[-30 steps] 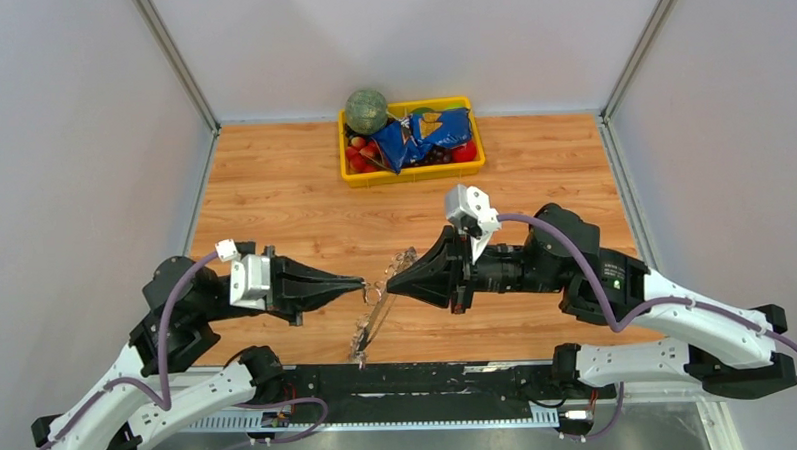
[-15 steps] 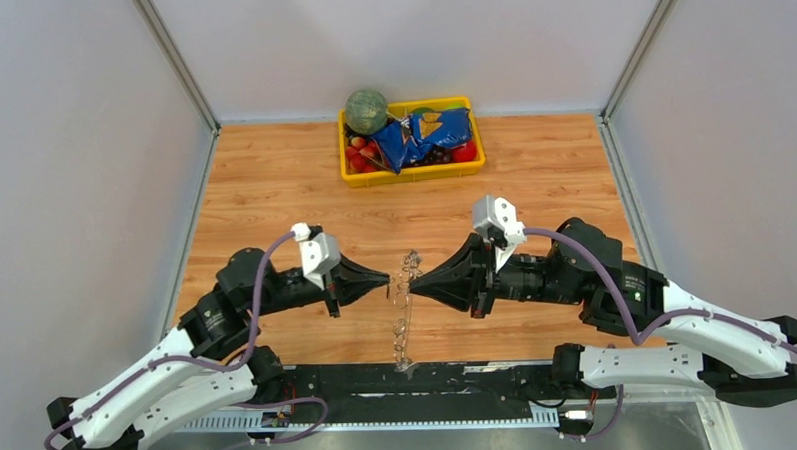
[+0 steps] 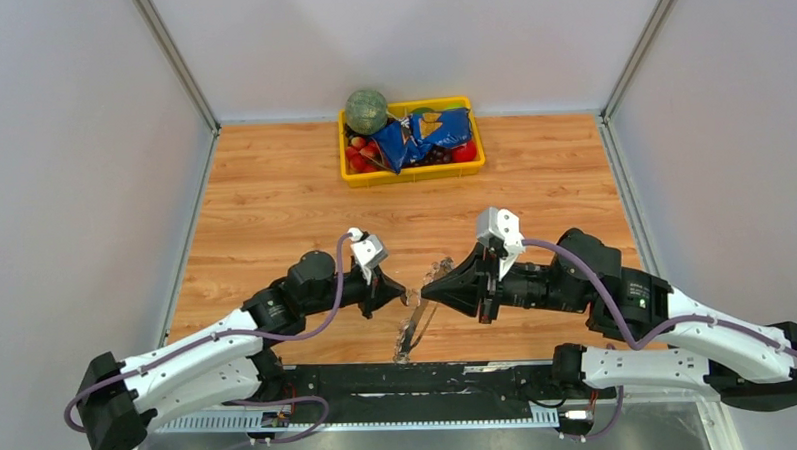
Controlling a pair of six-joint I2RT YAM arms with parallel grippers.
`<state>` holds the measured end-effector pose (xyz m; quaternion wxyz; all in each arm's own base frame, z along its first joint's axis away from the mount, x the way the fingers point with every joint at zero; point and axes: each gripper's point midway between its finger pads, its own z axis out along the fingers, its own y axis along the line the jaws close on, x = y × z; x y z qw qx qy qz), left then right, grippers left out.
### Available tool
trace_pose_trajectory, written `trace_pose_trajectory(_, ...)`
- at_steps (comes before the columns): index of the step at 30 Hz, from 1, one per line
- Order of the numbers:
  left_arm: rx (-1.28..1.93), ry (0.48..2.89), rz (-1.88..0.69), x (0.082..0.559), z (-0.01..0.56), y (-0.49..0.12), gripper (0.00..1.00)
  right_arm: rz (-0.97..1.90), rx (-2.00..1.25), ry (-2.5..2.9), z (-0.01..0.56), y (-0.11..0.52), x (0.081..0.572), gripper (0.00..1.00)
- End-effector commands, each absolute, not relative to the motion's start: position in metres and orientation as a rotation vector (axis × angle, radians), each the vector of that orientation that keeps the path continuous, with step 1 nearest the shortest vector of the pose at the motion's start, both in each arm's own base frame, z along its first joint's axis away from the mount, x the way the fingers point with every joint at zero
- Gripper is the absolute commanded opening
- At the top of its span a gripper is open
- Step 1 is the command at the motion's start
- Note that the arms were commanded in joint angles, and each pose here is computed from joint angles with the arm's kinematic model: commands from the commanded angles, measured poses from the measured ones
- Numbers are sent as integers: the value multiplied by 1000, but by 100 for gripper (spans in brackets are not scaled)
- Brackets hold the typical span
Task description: Put the keys on the keyring
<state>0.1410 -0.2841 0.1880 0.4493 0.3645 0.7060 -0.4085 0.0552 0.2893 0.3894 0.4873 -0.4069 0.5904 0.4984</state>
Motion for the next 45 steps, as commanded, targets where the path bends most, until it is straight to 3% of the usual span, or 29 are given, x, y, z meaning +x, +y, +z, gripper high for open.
trace_pose_trajectory(1, 800, 1771, -1057, 149, 177, -295, 0, 1208, -951, 1383, 403, 281, 58, 0)
trace_pose_trajectory(12, 713, 2007, -916, 166, 100, -289, 2, 1195, -952, 1402, 395, 272, 56, 0)
trace_pose_trajectory(19, 686, 2066, -851, 172, 79, -284, 4, 1181, -954, 1417, 393, 271, 58, 0)
trace_pose_trajectory(24, 611, 2131, -664, 190, 67, -265, 5, 1134, -937, 1483, 376, 274, 66, 0)
trace_pose_trajectory(35, 434, 1995, -513, 216, 140, -234, 5, 983, -865, 1683, 323, 291, 95, 0)
trace_pose_trajectory(39, 387, 1953, -429, 223, 168, -215, 5, 918, -831, 1763, 303, 299, 111, 13)
trace_pose_trajectory(42, 365, 1975, -334, 225, 172, -198, 5, 892, -809, 1820, 289, 304, 122, 32)
trace_pose_trajectory(45, 314, 1969, -266, 228, 180, -183, 4, 881, -803, 1869, 275, 310, 132, 46)
